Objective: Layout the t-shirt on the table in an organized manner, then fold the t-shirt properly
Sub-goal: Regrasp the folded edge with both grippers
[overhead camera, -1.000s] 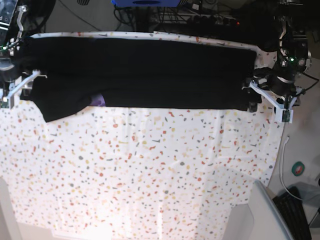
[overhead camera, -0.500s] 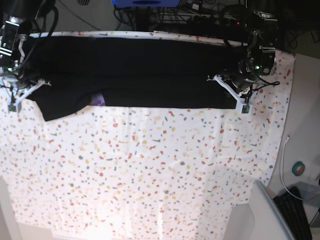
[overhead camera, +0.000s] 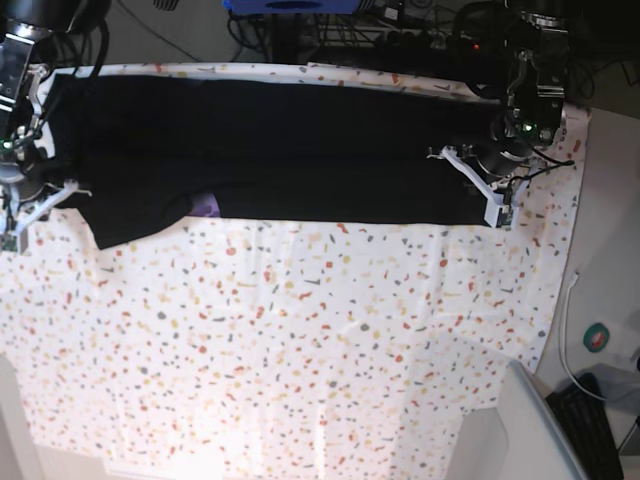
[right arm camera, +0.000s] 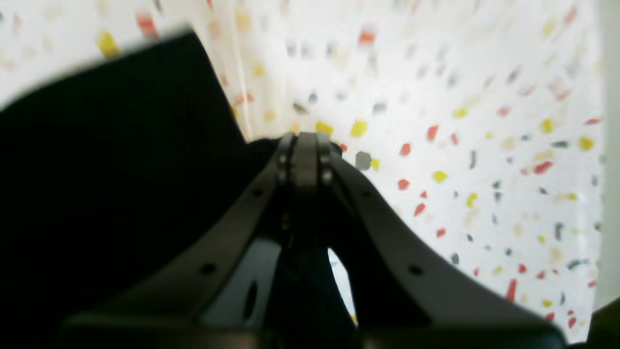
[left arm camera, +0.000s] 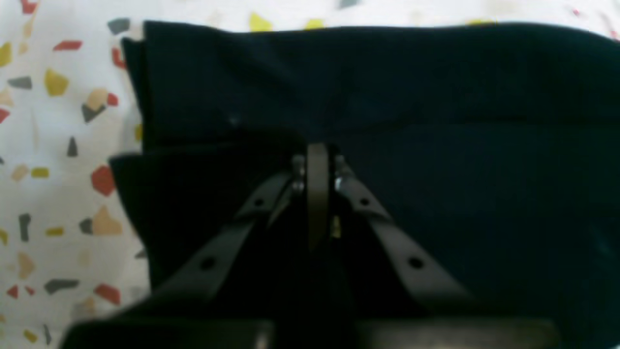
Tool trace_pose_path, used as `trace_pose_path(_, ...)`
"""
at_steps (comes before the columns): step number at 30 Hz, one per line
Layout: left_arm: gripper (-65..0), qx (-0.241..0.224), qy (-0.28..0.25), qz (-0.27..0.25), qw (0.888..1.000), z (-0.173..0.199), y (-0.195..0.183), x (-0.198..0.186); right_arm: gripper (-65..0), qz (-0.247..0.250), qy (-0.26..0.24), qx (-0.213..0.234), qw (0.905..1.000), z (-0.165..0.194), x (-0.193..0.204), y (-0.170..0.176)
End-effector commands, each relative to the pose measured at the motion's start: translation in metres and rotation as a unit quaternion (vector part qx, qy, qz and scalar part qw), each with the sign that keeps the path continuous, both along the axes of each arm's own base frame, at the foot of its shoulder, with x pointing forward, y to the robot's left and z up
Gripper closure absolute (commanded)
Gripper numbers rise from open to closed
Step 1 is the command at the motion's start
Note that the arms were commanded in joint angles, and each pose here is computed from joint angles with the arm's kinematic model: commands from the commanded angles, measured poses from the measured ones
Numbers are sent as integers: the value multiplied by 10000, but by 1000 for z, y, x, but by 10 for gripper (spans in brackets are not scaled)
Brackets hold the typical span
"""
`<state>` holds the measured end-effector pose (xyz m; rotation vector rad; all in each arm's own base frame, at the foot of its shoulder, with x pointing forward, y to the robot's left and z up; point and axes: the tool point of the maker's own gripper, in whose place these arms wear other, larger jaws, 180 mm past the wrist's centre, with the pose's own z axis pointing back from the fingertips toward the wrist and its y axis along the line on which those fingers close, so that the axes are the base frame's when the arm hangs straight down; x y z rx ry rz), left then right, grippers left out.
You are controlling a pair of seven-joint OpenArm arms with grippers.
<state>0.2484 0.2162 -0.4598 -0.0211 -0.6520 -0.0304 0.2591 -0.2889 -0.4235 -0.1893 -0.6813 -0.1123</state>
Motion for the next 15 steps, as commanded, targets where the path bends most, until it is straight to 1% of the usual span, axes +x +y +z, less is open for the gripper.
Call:
trace_pose_path(1,0,4,-418,-70,9991,21,-1,18,0,52,-321,-39,9995,20,21,-1)
trace_pose_path(3,0,-18,-557,-113,9984,30,-6,23,0,-10,-255,66,9997,25,38,1)
trace_pose_path(4,0,-18,-601,-124,9981,33,-6,25,-84,-37,-159,156,9997,22,46,1)
trace_pose_path(5,0,-17,-630,-136,9979,35,-7,26,-185,-79,-63,266,9996,19,54,2)
trace_pose_path(6,0,-17,-652,-143,9978,36,-8,27,-261,-113,46,372,9992,13,63,2)
trace_pose_path(7,0,-17,-666,-150,9977,37,-8,27,-305,-112,176,455,9987,5,69,0)
trace_pose_path(11,0,18,-568,-160,9983,32,-5,16,-321,330,761,608,9947,-24,83,10)
trace_pose_path(15,0,73,-600,123,9981,35,13,16,-321,355,802,800,9929,-34,98,16)
